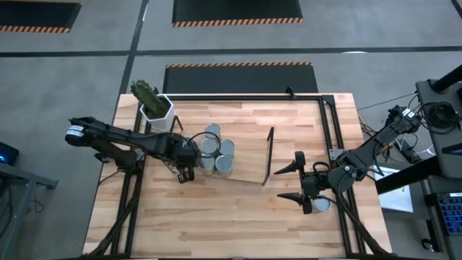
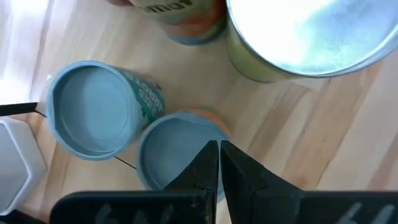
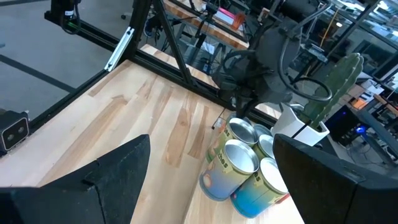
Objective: Pick and place cans onto a shelf
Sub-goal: Adjust the small canned oranges can on the shelf
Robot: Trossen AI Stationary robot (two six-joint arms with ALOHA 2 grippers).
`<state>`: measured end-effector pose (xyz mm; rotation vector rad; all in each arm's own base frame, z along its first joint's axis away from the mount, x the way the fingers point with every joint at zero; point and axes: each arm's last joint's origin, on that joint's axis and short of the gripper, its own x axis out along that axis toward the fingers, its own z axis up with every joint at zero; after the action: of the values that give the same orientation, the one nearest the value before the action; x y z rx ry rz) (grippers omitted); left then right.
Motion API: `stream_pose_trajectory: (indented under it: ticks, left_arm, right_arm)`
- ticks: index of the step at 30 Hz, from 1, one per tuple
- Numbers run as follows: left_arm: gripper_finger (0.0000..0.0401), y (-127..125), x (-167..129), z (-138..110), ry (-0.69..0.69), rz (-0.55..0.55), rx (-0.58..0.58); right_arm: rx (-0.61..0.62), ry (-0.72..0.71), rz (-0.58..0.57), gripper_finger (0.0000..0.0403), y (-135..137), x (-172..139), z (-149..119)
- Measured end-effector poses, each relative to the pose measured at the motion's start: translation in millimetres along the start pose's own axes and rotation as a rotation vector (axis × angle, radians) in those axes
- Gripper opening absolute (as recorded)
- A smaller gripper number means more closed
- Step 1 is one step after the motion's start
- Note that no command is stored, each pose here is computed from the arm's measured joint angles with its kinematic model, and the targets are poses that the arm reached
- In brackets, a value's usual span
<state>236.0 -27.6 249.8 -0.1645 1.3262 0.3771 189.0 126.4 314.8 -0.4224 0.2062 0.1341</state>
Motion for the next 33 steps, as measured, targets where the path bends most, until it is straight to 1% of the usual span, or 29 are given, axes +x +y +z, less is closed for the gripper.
stream_pose_trajectory:
  ticks: [7, 11, 21, 33]
  left_arm:
    - [0.0000, -0.5, 2.0, -1.6, 0.002, 0.013, -0.013]
    - [0.0000, -0.3, 6.6, -3.8, -0.002, 0.039, -0.030]
    - [0.0000, -4.0, 6.8, -4.8, -0.015, 0.029, -0.038]
    - [0.0000, -6.3, 15.7, -10.7, -0.006, 0.029, -0.045]
  right_arm:
    - [0.001, 0.000, 0.000, 0.0327, 0.0, 0.0, 0.0]
    - [0.000, 0.005, 0.001, 0.0327, 0.1, 0.0, -0.5]
    - [0.004, 0.008, 0.002, 0.0327, 0.3, 0.0, -0.9]
    - [0.004, 0.008, 0.002, 0.0327, 0.3, 0.0, -0.9]
